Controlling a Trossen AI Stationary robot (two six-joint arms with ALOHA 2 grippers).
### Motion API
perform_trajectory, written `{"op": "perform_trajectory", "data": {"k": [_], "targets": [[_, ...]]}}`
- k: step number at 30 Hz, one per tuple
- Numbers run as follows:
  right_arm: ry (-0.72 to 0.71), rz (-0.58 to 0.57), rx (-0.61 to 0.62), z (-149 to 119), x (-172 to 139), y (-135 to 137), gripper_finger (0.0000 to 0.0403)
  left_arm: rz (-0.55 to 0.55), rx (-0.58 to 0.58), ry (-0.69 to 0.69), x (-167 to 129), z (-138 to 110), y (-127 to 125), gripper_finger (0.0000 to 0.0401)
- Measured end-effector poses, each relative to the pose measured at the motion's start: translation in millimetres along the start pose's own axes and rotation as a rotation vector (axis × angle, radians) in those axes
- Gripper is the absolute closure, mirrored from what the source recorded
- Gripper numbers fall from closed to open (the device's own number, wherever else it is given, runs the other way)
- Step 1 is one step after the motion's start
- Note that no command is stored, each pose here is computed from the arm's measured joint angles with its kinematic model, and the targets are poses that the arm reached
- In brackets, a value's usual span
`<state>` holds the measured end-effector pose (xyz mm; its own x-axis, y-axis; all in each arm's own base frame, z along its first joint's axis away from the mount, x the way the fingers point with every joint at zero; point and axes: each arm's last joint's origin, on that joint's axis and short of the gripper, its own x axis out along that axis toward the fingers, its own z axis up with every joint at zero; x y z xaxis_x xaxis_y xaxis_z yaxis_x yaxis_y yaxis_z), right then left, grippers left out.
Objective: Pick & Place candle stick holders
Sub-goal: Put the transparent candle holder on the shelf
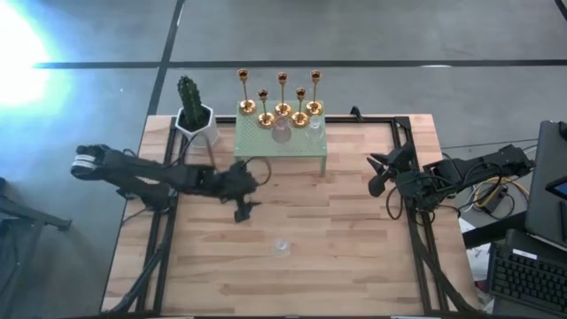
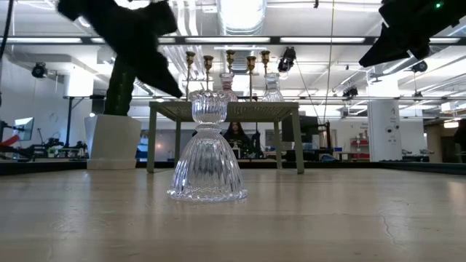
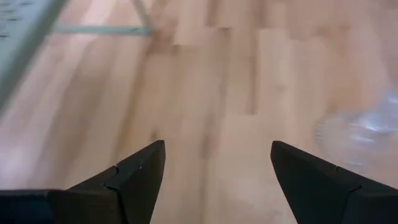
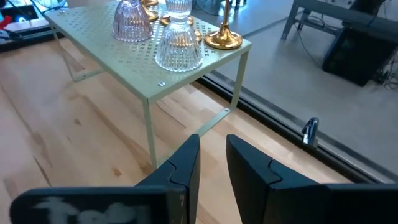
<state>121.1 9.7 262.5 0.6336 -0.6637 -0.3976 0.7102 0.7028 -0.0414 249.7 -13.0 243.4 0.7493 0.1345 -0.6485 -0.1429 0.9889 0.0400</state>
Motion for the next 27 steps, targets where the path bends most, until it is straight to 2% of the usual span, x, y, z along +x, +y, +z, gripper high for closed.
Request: {"op": "perform_trajectory", "data": {"k": [6, 14, 19, 22, 25, 27], "targets": [[-0.003, 0.003, -0.005, 0.9, -0.2, 0.2, 0.0333, -0.113, 0.023, -0.164, -5.0, -32.4, -22.8, 0.0105], [-0.003, 0.003, -0.005, 1.0, -0.2, 0.3, 0.0320, -0.252, -0.061, -0.340, -8.8, -65.9, -39.2, 0.0105], [-0.003, 0.005, -0.006, 0.8, -0.2, 0.4, 0.0314, -0.237, -0.055, -0.305, 2.3, -92.0, -37.4, 0.0106], [-0.003, 0.005, -0.005, 0.9, -0.1, 0.4, 0.0311, -0.245, 0.021, -0.316, 6.2, -94.4, -39.0, 0.0109], [-0.003, 0.005, -0.005, 0.9, -0.1, 0.5, 0.0309, -0.358, 0.199, -0.307, 13.2, -97.5, -45.4, 0.0114], [-0.003, 0.005, -0.005, 0.9, -0.1, 0.5, 0.0310, -0.412, 0.237, -0.281, 20.6, -97.7, -50.4, 0.0116]]}}
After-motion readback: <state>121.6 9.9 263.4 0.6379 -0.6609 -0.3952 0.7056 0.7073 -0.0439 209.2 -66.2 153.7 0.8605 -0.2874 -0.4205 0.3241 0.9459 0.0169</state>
